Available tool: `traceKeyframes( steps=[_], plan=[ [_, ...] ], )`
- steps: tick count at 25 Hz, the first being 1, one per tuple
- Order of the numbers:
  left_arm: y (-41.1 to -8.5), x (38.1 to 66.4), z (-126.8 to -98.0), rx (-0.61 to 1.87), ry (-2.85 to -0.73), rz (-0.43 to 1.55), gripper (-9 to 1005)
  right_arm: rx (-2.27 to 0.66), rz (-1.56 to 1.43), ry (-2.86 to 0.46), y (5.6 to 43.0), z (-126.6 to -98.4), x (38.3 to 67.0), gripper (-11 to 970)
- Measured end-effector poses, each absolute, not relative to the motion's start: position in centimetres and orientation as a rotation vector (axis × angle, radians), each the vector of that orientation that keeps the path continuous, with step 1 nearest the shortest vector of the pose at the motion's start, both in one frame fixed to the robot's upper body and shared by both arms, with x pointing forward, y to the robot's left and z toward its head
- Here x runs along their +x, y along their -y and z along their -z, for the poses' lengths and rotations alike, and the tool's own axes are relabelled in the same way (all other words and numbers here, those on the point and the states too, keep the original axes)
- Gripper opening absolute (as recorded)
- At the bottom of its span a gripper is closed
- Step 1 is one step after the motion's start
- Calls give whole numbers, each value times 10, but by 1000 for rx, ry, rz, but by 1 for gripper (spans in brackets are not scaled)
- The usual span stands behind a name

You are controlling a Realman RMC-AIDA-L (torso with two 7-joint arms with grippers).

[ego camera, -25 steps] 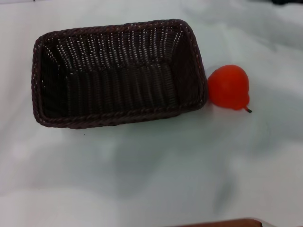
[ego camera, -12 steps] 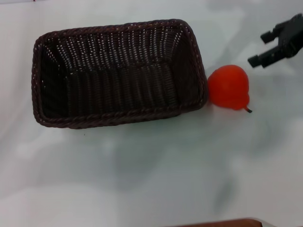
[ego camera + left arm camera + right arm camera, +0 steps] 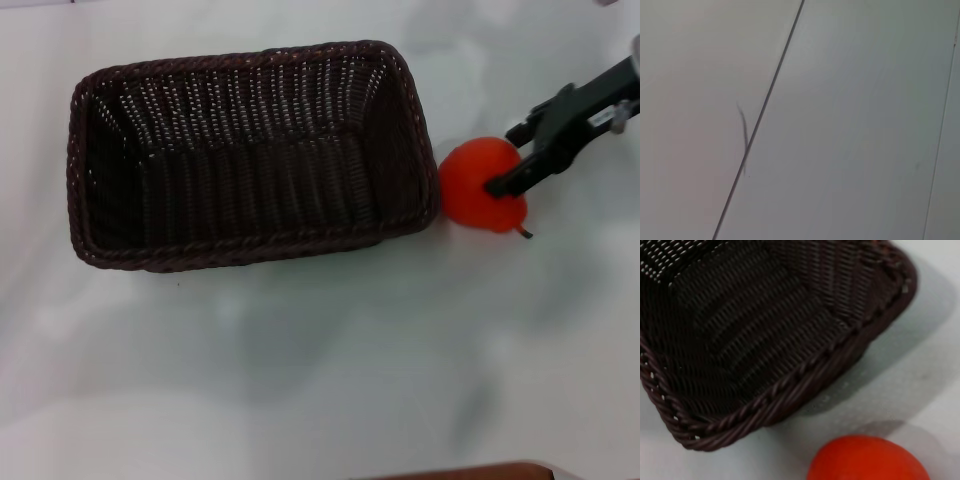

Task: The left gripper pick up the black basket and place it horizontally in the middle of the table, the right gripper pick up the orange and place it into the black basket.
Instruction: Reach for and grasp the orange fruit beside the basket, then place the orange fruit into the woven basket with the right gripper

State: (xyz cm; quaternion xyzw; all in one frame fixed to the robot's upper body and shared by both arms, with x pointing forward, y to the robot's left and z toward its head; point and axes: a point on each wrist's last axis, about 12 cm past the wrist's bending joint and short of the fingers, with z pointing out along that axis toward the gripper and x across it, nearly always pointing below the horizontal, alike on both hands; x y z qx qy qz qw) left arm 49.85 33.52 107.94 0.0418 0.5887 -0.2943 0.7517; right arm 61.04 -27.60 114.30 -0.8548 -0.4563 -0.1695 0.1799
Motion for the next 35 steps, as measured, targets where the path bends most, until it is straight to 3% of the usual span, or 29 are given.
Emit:
traceKeyframes(
  steps=[9,17,26,31,35],
  plan=[
    [-333,502,-1080,92,-1288,652,778,-2392,487,1313,260,-1128,613,885],
    [-329,503,-1078,83,-1292,671,779,-2390,484,1309,261,-1127,612,483],
    [-330,498,-1075,63,-1298,684,779,-2369,593,1220,277,-1133,612,341],
    [-332,495,-1073,50,-1302,692,779,-2306,908,975,306,-1151,617,313],
    [-333,493,-1073,48,-1299,693,779,-2086,1171,760,316,-1167,614,297]
  ],
)
